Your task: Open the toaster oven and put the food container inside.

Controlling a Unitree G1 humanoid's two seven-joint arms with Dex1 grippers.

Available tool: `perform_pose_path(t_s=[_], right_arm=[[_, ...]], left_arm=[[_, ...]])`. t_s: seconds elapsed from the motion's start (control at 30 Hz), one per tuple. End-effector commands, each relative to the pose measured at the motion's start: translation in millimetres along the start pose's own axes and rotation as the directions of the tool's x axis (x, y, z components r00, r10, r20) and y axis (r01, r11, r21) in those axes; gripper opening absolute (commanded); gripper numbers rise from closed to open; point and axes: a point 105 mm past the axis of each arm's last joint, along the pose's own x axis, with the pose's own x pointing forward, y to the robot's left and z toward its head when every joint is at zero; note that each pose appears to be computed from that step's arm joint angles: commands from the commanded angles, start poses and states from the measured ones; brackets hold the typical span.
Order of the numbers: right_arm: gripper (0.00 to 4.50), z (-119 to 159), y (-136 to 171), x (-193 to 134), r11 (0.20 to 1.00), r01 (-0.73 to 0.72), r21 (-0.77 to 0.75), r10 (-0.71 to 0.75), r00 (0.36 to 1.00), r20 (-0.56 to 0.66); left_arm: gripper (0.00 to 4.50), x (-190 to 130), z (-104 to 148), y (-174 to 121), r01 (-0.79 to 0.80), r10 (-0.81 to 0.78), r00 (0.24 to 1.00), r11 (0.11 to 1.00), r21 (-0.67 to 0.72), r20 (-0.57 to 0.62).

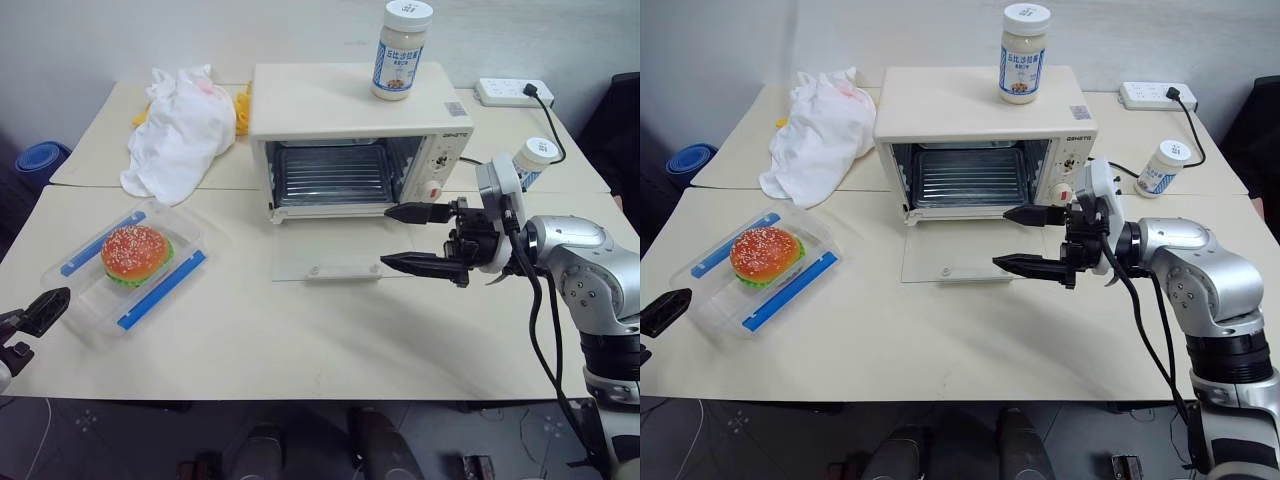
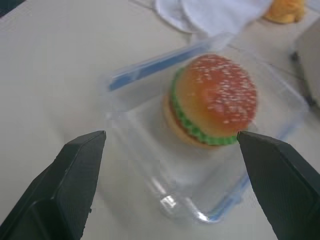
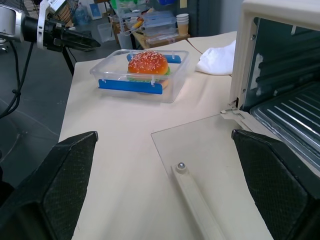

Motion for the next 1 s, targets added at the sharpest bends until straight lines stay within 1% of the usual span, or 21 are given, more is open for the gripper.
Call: perform_pose_path(t_s=[0.03,0.2,0.37,0.47,0.67,0.73,0.77,0.8,0.9,1.0], right_arm=[[4.50,9.9,2.6,2.0,0.999,-0.015,-0.041,0.016,1.000,0.019],[4.50,9.6,6.9,0.4,0.999,-0.005,-0.036,0.005,1.000,0.024],[4.50,9.2,10.5,-2.2,0.999,0.018,-0.026,-0.017,0.999,0.031],[4.50,8.2,12.6,-4.5,0.999,0.034,-0.021,-0.034,0.999,0.031],[4.50,8.1,15.0,-8.2,0.998,0.055,-0.019,-0.055,0.998,0.028],[4.50,8.1,15.2,-9.2,0.998,0.061,-0.020,-0.061,0.998,0.028],[4.50,8.1,15.4,-9.3,0.998,0.063,-0.020,-0.062,0.998,0.027],[4.50,8.0,15.4,-9.6,0.998,0.066,-0.020,-0.065,0.998,0.027],[4.50,8.1,15.6,-12.6,0.997,0.079,-0.017,-0.079,0.997,0.025],[4.50,7.8,16.7,-16.8,0.996,0.086,0.019,-0.086,0.996,0.029]], left_arm=[[4.46,11.9,-12.5,17.2,-0.147,0.145,0.988,0.987,-0.061,-0.044],[4.46,36.8,-15.7,7.3,-0.165,0.158,0.984,0.983,-0.085,-0.083],[4.46,52.5,-21.8,2.2,-0.174,0.159,0.978,0.980,-0.102,-0.136],[3.95,56.1,-25.5,6.0,-0.204,0.184,0.969,0.972,-0.114,-0.162],[2.00,59.8,-24.4,9.2,-0.219,0.196,0.963,0.969,-0.115,-0.186],[1.46,61.2,-23.2,9.3,-0.220,0.196,0.962,0.969,-0.112,-0.191],[1.33,61.4,-22.8,9.4,-0.220,0.197,0.961,0.969,-0.112,-0.192],[1.29,62.0,-22.6,9.5,-0.221,0.197,0.961,0.969,-0.111,-0.195],[1.27,62.9,-23.0,10.0,-0.210,0.187,0.957,0.974,-0.088,-0.220],[1.27,62.4,-19.7,5.4,-0.158,0.142,0.961,0.986,-0.051,-0.237]])
